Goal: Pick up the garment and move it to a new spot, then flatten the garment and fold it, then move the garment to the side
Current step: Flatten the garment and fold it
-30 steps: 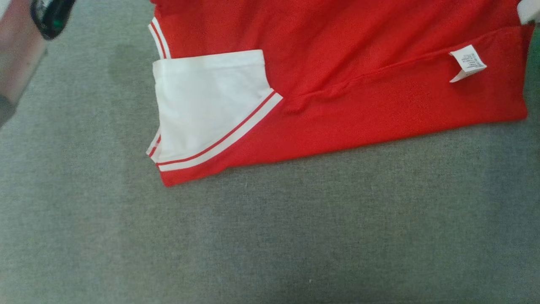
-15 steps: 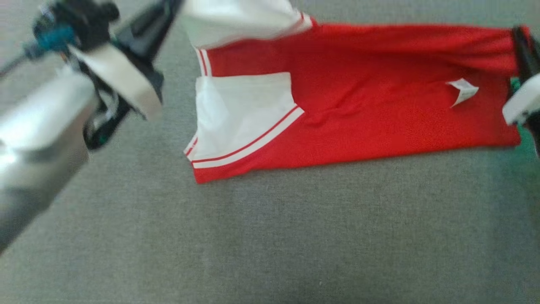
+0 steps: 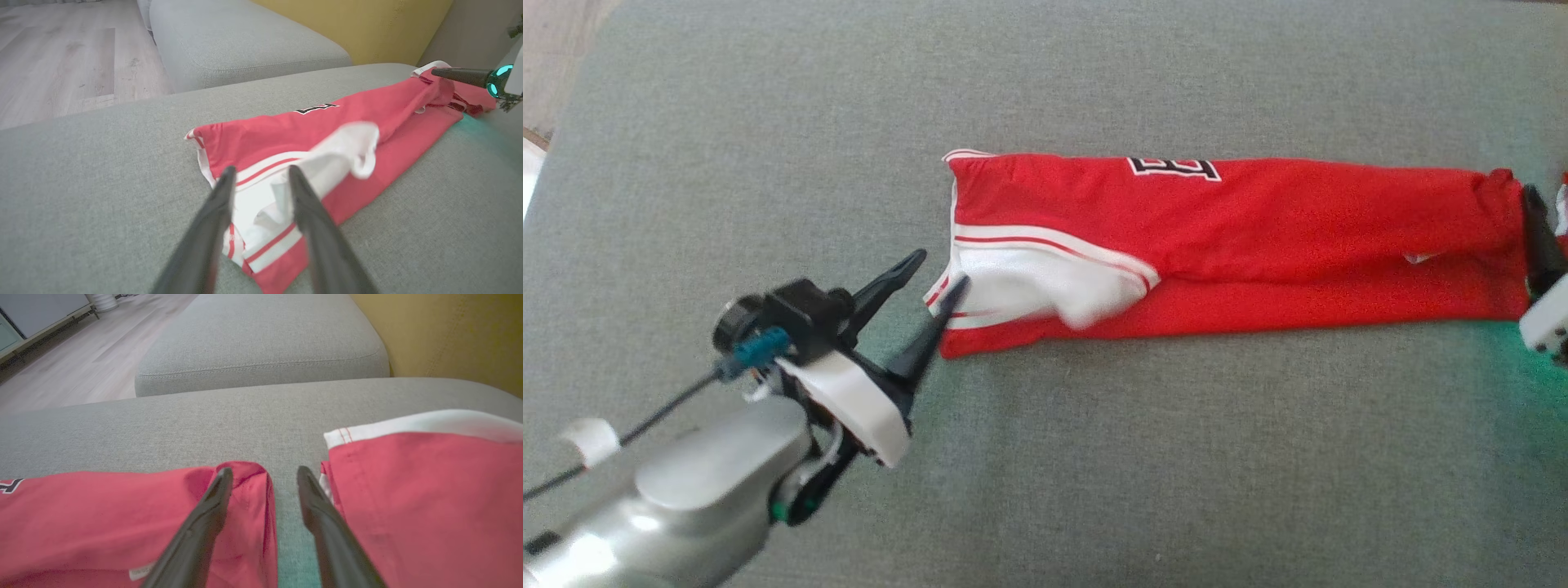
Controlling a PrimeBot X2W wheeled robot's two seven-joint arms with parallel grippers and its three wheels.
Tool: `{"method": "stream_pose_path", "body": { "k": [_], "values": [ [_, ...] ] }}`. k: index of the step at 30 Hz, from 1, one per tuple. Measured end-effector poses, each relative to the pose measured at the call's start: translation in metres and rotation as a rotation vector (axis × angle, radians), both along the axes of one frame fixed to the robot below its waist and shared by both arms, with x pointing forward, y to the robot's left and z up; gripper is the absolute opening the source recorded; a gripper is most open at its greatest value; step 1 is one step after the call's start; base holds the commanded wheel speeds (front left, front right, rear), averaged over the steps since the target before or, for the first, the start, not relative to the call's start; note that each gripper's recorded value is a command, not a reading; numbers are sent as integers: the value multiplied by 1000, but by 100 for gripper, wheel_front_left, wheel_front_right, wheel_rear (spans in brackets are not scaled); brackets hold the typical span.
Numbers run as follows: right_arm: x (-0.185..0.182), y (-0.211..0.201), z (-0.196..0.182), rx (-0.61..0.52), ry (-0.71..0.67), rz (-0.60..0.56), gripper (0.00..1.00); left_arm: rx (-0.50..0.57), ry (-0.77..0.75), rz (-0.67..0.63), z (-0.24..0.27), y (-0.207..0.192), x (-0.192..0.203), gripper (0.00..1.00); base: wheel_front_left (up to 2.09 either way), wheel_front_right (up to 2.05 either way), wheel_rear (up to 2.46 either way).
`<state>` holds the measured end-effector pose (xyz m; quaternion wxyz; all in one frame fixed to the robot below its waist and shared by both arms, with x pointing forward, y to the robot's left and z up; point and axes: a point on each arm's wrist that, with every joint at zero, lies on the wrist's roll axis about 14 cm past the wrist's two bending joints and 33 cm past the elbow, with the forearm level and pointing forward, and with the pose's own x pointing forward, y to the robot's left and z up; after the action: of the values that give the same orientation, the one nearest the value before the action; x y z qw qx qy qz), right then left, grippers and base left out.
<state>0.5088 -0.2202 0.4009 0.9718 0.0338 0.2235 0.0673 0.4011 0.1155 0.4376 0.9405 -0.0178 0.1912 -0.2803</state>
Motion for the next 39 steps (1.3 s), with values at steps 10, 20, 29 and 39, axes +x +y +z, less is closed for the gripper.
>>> {"method": "stream_pose_path", "body": {
  "k": [10, 20, 29, 39],
  "values": [
    [-35, -6, -6, 92, -3, -106, 100, -71, -162, 283, 29, 4, -10, 100, 0, 0, 0],
    [-41, 4, -36, 81, 156, -127, 100, -48, -307, 460, 47, 12, -50, 100, 0, 0, 0],
    [-41, 26, -41, 133, 207, -134, 0, 54, -396, 545, 56, 29, -77, 100, 0, 0, 0],
    [-39, -36, 33, 66, 13, -186, 0, 61, -438, 531, 62, 31, -91, 100, 0, 0, 0]
  ]
}}
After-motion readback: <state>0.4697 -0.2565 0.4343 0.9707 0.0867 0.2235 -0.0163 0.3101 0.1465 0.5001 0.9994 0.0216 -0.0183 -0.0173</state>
